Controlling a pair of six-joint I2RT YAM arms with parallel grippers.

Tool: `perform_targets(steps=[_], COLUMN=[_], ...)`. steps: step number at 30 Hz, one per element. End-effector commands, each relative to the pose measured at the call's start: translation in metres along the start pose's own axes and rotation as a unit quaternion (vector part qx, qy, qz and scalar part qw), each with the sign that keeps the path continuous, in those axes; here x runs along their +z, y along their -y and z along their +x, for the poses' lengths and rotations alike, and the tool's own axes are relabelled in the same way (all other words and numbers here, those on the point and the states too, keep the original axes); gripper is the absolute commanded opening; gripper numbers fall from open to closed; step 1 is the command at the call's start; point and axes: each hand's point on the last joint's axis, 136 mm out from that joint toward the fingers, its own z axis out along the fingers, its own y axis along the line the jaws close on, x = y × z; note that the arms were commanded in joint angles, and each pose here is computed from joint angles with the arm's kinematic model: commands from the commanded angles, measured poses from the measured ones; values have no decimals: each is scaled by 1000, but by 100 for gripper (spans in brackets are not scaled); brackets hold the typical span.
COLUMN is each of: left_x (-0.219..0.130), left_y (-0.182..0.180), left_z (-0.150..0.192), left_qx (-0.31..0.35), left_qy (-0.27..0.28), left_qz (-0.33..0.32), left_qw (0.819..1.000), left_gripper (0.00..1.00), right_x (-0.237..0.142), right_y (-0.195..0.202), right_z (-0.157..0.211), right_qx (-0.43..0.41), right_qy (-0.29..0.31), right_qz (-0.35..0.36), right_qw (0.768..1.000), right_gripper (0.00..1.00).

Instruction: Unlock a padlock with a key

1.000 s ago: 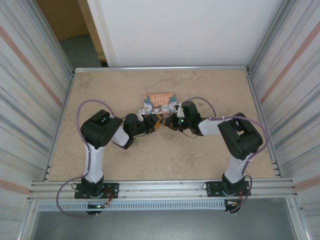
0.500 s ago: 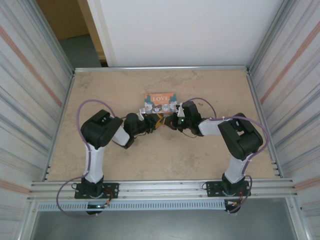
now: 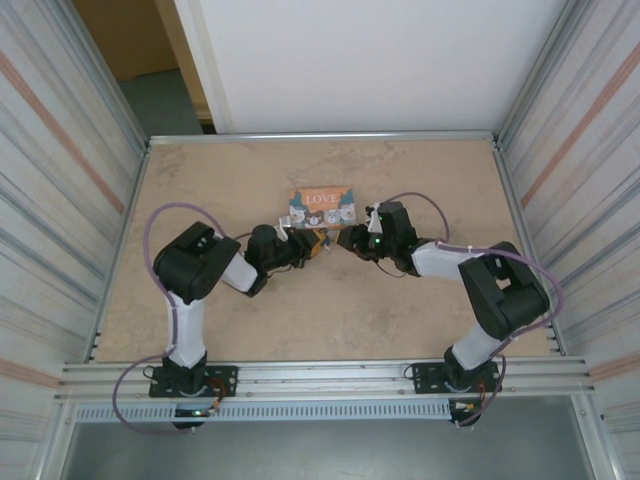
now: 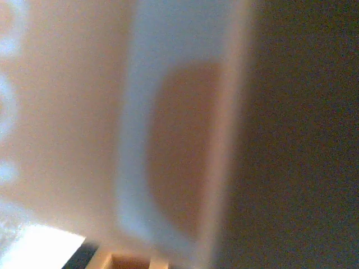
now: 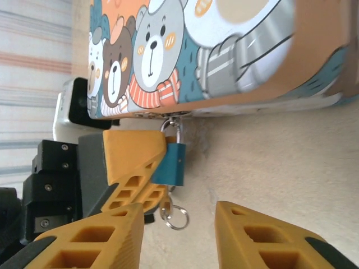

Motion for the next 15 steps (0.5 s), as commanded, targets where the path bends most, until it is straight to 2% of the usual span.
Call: perform_targets(steps=[1,8,15], left_x=[-11,-24,-37], left_y=[20,24,21], left_z=[-1,1,5], left_qx=[28,12,-16], left_qy=[6,4,3], left_qz=[1,-32,-73], left_qw=[1000,999,997], left_gripper=[0,0,0], right_x=[-18,-50,-85], right_y=[8,-9,-45], right_z=[-3,-19,-29], right_qx=[-47,-174,-320], right_qy=[12,53,103], right_qz=[31,56,48], right_qw=[998,982,941], right_gripper=[42,57,78])
